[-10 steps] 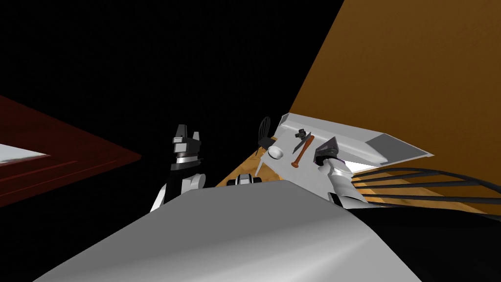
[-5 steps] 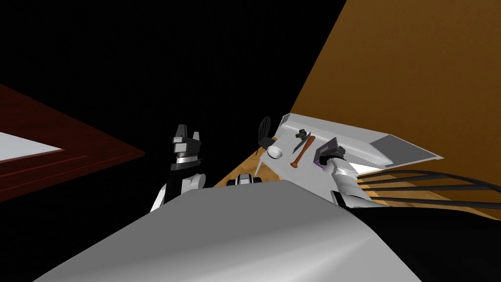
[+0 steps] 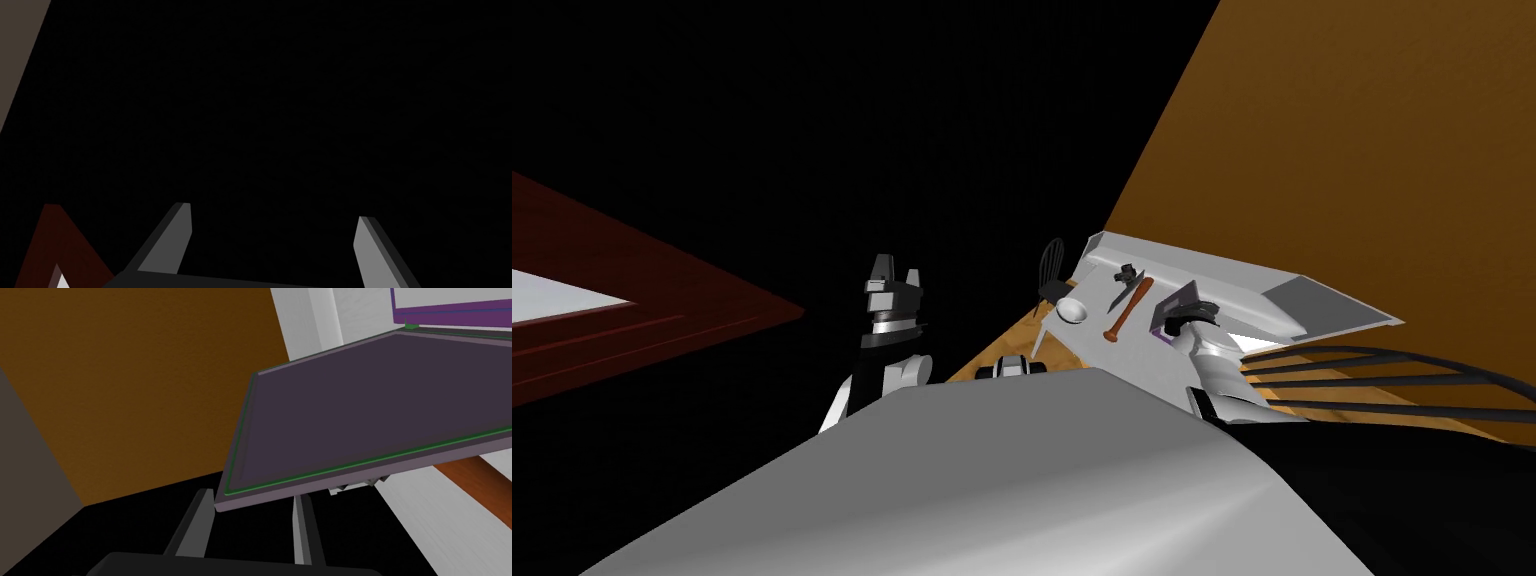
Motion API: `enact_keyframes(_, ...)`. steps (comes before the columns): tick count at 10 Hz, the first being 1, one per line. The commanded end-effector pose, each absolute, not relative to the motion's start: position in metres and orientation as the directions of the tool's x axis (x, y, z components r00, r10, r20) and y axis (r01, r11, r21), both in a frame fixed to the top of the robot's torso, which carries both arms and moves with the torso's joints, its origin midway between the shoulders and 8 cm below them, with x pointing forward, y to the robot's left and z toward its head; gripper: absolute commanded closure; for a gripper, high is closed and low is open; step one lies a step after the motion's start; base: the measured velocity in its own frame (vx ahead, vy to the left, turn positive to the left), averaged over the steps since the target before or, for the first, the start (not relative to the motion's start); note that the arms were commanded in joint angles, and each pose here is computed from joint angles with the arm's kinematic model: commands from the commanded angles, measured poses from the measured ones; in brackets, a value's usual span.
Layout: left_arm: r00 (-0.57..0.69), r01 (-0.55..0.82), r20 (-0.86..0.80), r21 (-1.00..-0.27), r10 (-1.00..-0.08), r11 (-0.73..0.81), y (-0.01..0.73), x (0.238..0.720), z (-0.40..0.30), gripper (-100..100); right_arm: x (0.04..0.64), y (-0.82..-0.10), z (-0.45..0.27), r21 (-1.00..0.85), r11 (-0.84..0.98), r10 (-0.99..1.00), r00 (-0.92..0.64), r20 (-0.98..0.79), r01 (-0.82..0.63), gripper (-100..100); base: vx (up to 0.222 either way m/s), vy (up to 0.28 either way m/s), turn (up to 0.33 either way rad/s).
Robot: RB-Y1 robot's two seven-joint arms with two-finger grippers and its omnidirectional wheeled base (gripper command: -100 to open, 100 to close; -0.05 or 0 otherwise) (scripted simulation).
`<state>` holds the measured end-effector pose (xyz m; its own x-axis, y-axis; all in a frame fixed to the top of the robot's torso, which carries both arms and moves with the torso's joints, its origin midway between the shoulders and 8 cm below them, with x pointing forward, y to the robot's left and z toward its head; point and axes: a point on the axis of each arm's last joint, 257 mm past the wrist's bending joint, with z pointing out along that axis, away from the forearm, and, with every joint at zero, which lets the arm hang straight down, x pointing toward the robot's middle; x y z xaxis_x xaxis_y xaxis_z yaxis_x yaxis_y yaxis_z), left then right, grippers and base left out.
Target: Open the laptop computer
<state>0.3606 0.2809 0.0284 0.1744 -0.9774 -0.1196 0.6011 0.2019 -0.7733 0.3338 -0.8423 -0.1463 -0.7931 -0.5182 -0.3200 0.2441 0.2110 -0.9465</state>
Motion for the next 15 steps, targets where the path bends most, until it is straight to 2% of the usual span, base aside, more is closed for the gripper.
enact_keyframes(1, 0.174, 0.601, -0.12, -0.773, -0.977, 0.202, 0.281, 0.361, 0.028, 0, 0.344, -0.835, -0.152, -0.904, 0.279, -0.5, -0.754, -0.426, 0.325, 100, -0.093, -0.066, -0.017)
enact_keyframes(6, 0.174, 0.601, -0.12, -0.773, -0.977, 0.202, 0.281, 0.361, 0.028, 0, 0.367, -0.818, -0.153, -0.781, 0.404, -0.445, -0.643, -0.623, 0.476, 100, -0.099, -0.079, -0.043)
enact_keyframes(7, 0.174, 0.601, -0.12, -0.773, -0.977, 0.202, 0.281, 0.361, 0.028, 0, 0.37, -0.818, -0.146, -0.796, 0.389, -0.465, -0.647, -0.604, 0.464, 100, -0.038, -0.027, -0.008)
enact_keyframes(8, 0.174, 0.601, -0.12, -0.773, -0.977, 0.202, 0.281, 0.361, 0.028, 0, 0.379, -0.803, -0.156, -0.741, 0.444, -0.445, -0.594, -0.67, 0.504, 100, -0.027, -0.064, -0.144)
enact_keyframes(15, 0.174, 0.601, -0.12, -0.773, -0.977, 0.202, 0.281, 0.361, 0.028, 0, 0.395, -0.764, -0.184, -0.591, 0.564, -0.369, -0.465, -0.805, 0.576, 100, -0.008, -0.075, -0.098)
